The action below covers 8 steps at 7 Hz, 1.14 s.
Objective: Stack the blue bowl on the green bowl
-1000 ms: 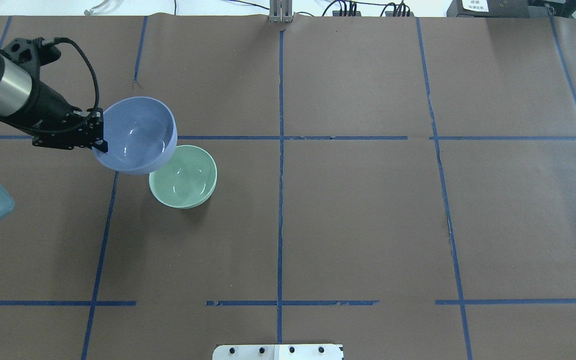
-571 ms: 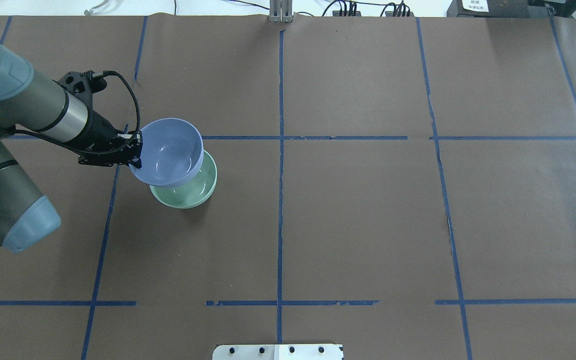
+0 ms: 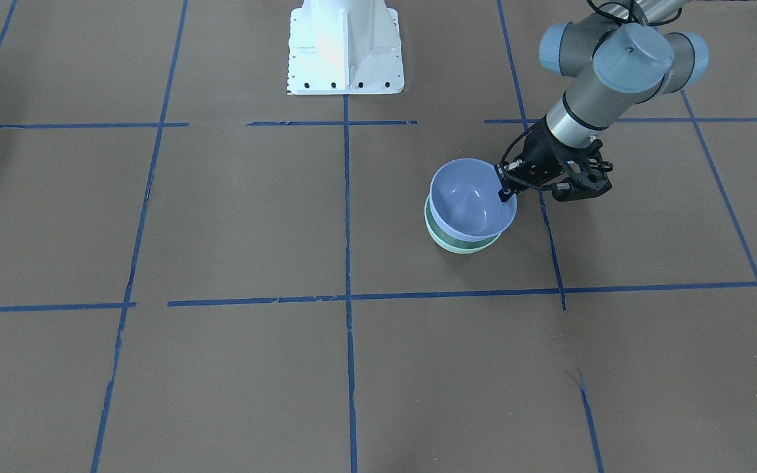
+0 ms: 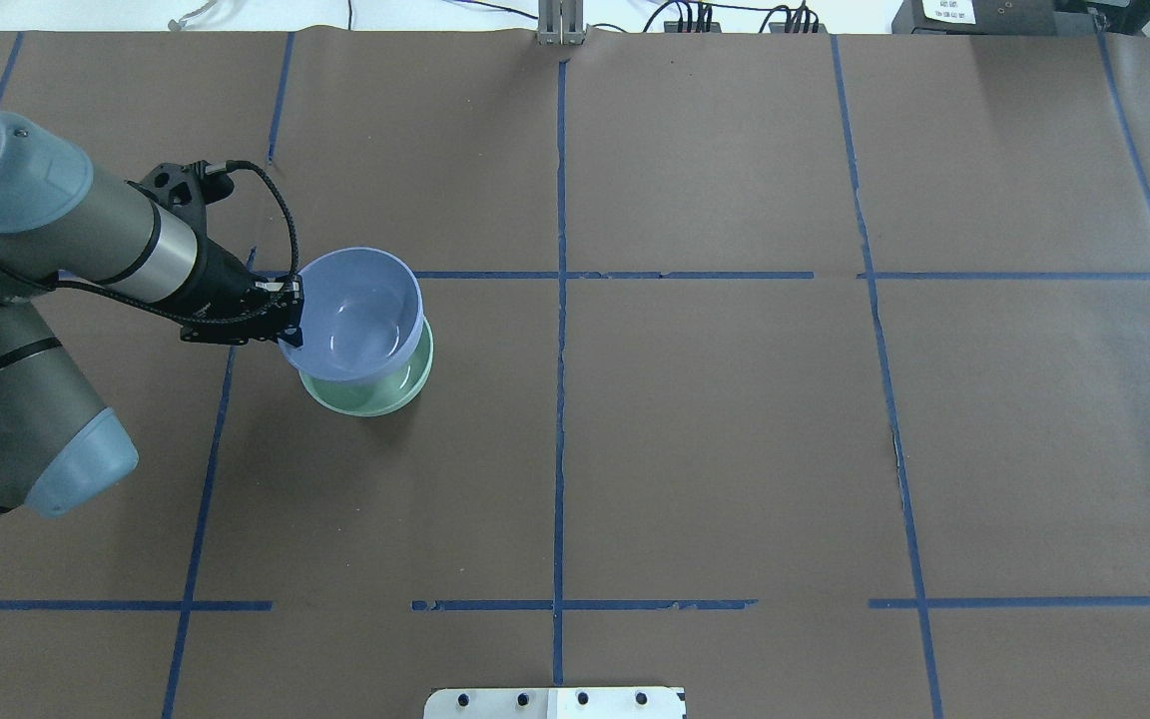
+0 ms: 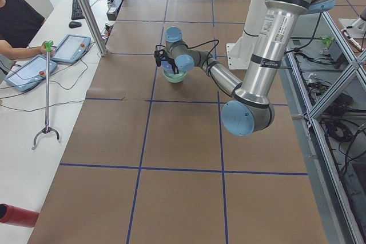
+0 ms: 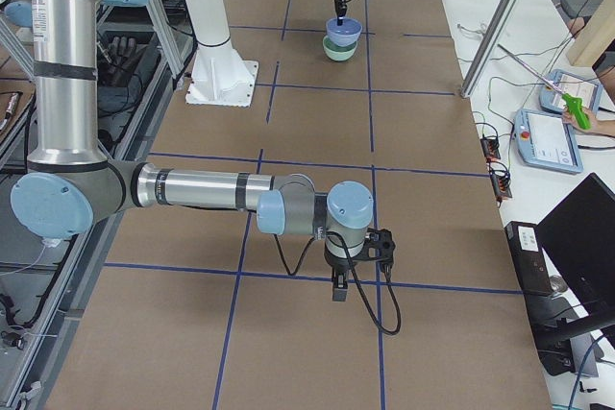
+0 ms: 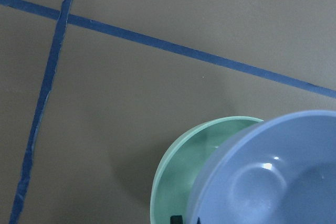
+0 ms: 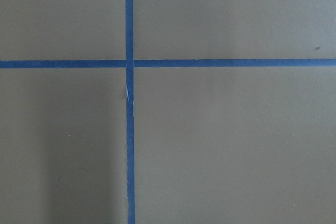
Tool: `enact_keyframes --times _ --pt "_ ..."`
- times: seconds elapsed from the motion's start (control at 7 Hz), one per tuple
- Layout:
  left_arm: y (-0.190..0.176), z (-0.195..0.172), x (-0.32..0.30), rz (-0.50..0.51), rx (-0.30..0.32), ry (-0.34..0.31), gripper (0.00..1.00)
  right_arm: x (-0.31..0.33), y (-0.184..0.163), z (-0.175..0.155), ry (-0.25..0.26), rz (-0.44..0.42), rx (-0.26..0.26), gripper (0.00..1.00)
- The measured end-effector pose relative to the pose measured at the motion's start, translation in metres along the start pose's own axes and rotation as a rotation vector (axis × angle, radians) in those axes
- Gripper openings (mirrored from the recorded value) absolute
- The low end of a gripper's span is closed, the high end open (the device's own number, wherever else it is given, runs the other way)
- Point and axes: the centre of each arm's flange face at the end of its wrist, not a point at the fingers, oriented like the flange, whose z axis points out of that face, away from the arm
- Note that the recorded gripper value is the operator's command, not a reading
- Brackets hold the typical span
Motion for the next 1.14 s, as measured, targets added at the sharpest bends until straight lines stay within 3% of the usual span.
enact_keyframes --times 0.71,0.86,1.14 --pt "0.000 -0.002 -0.004 0.085 0.003 0.001 1.00 0.000 0.000 0.000 0.001 0.000 0.000 1.00" --pt "-0.006 -0.012 -0.004 0.140 0.020 0.006 1.00 0.000 0.000 0.000 0.001 0.000 0.000 1.00" --pt "-0.053 -0.071 -0.024 0.286 0.132 0.008 1.00 0.000 0.000 0.000 0.001 0.001 -0.001 1.00"
